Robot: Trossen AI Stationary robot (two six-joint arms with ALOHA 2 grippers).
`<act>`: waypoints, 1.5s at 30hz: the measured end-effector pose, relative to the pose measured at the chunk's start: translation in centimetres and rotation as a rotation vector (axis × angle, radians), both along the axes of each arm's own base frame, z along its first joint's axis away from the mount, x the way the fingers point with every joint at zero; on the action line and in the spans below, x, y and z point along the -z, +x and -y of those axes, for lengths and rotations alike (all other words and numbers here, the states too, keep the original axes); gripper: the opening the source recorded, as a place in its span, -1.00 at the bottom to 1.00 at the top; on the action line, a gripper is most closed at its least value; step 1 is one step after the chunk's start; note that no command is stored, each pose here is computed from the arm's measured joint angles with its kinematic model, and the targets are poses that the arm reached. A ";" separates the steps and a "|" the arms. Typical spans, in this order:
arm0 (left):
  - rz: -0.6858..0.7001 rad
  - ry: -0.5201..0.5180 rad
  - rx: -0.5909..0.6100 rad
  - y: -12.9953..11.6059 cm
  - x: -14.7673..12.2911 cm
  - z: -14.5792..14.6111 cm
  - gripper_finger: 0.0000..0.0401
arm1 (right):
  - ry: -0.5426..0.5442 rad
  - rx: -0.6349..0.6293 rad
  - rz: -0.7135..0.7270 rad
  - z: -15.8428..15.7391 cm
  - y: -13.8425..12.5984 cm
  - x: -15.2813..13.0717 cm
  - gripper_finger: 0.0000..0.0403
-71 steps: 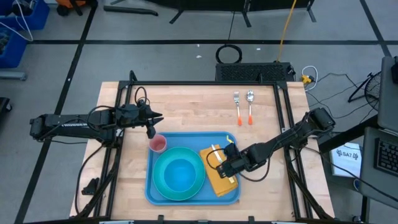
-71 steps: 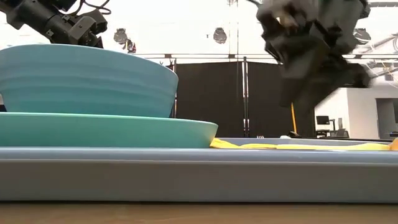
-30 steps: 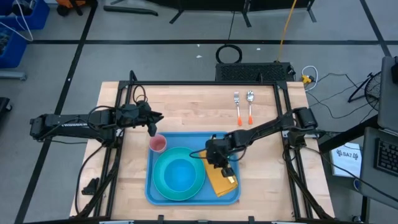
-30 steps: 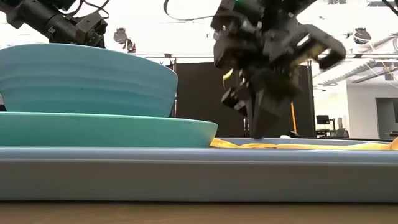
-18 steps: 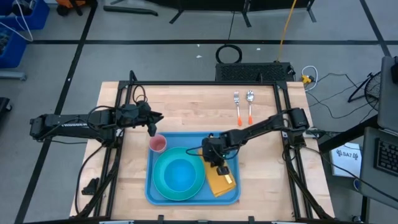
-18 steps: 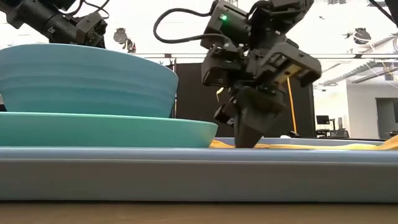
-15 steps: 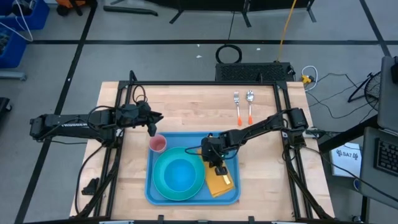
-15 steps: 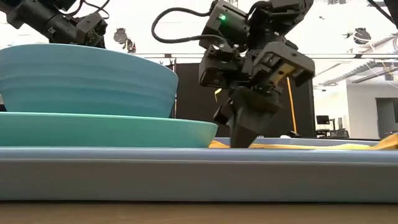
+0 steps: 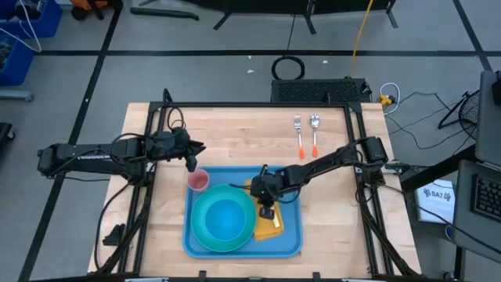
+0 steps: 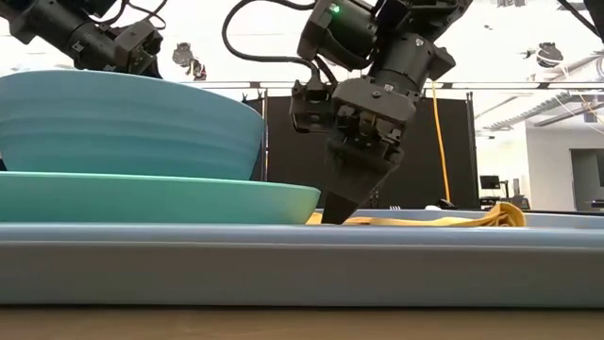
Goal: Set up tray
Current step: Adjust the yellow napkin on the blue serving tray
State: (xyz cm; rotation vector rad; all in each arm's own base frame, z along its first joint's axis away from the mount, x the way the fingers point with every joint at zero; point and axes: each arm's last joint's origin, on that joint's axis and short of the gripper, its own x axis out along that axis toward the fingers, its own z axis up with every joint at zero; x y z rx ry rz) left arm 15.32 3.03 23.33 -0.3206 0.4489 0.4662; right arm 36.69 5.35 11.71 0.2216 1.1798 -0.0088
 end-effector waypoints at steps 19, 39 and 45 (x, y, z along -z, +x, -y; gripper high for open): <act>-0.019 0.002 0.003 -0.1 0.1 0.0 -0.56 | -0.086 0.196 -0.195 -2.0 -2.4 0.7 -1.00; -0.027 0.005 0.007 -0.1 0.2 0.0 -0.56 | -0.059 0.231 -0.279 -3.6 -5.6 0.4 -1.00; -0.025 0.005 0.004 -0.1 0.2 0.0 -0.56 | -0.033 0.200 -0.221 -3.7 -5.6 -0.1 -1.00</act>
